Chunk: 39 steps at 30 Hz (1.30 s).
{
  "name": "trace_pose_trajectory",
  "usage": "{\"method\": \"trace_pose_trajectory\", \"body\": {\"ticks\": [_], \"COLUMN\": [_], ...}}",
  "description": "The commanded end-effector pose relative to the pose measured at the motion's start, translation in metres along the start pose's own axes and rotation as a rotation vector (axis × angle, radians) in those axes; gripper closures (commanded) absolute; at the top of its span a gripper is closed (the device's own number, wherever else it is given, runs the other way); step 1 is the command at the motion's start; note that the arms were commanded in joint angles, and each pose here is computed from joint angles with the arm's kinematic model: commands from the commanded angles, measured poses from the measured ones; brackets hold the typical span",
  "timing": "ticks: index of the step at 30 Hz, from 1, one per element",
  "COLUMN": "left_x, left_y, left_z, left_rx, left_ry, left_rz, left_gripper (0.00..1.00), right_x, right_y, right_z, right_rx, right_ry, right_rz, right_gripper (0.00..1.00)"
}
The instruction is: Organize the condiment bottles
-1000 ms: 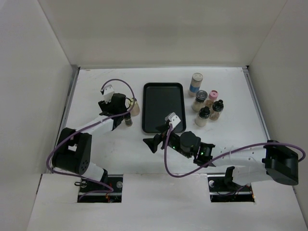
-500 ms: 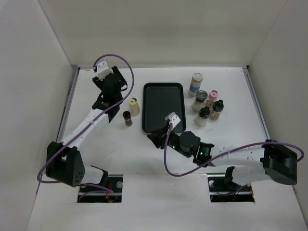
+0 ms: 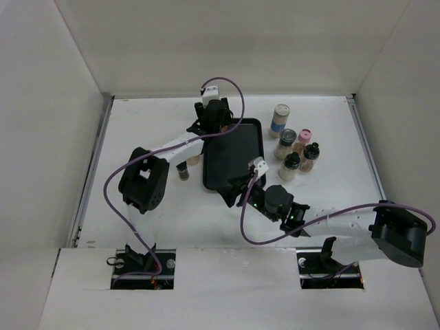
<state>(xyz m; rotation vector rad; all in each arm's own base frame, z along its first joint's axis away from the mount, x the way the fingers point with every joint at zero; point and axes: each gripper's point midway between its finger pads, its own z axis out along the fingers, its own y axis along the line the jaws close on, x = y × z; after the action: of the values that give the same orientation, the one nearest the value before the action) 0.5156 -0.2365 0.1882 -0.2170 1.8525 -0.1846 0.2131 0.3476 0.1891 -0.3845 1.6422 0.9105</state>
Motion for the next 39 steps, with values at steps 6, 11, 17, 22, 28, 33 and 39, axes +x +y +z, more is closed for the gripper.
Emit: {"method": "trace_pose_trajectory", "body": {"ticks": [6, 11, 17, 22, 28, 33, 39], "left_x": [-0.039, -0.016, 0.005, 0.009, -0.025, -0.065, -0.055], "left_y": [-0.034, -0.029, -0.021, -0.019, -0.033, -0.028, 0.024], "left_z": [0.02, 0.033, 0.048, 0.052, 0.025, -0.02, -0.072], "left_rx": [0.07, 0.051, 0.019, 0.012, 0.063, 0.112, 0.068], "left_ry": [-0.114, -0.078, -0.052, -0.051, -0.101, -0.159, -0.132], "left_rz": [-0.075, -0.054, -0.029, -0.023, -0.052, -0.092, -0.072], "left_gripper": [0.66, 0.65, 0.55, 0.46, 0.14, 0.1, 0.22], "right_x": [-0.045, -0.049, -0.052, -0.054, -0.054, -0.054, -0.05], "right_y": [-0.004, -0.006, -0.005, -0.002, 0.0, 0.003, 0.005], "right_z": [-0.011, -0.013, -0.014, -0.016, -0.017, -0.017, -0.015], "right_rx": [-0.034, -0.036, -0.043, -0.062, -0.074, -0.092, -0.097], "right_ry": [-0.165, -0.174, -0.182, -0.184, -0.183, -0.181, -0.162], "right_rz": [0.105, 0.122, 0.122, 0.121, 0.116, 0.115, 0.114], "right_gripper": [0.33, 0.28, 0.22, 0.22, 0.2, 0.2, 0.57]}}
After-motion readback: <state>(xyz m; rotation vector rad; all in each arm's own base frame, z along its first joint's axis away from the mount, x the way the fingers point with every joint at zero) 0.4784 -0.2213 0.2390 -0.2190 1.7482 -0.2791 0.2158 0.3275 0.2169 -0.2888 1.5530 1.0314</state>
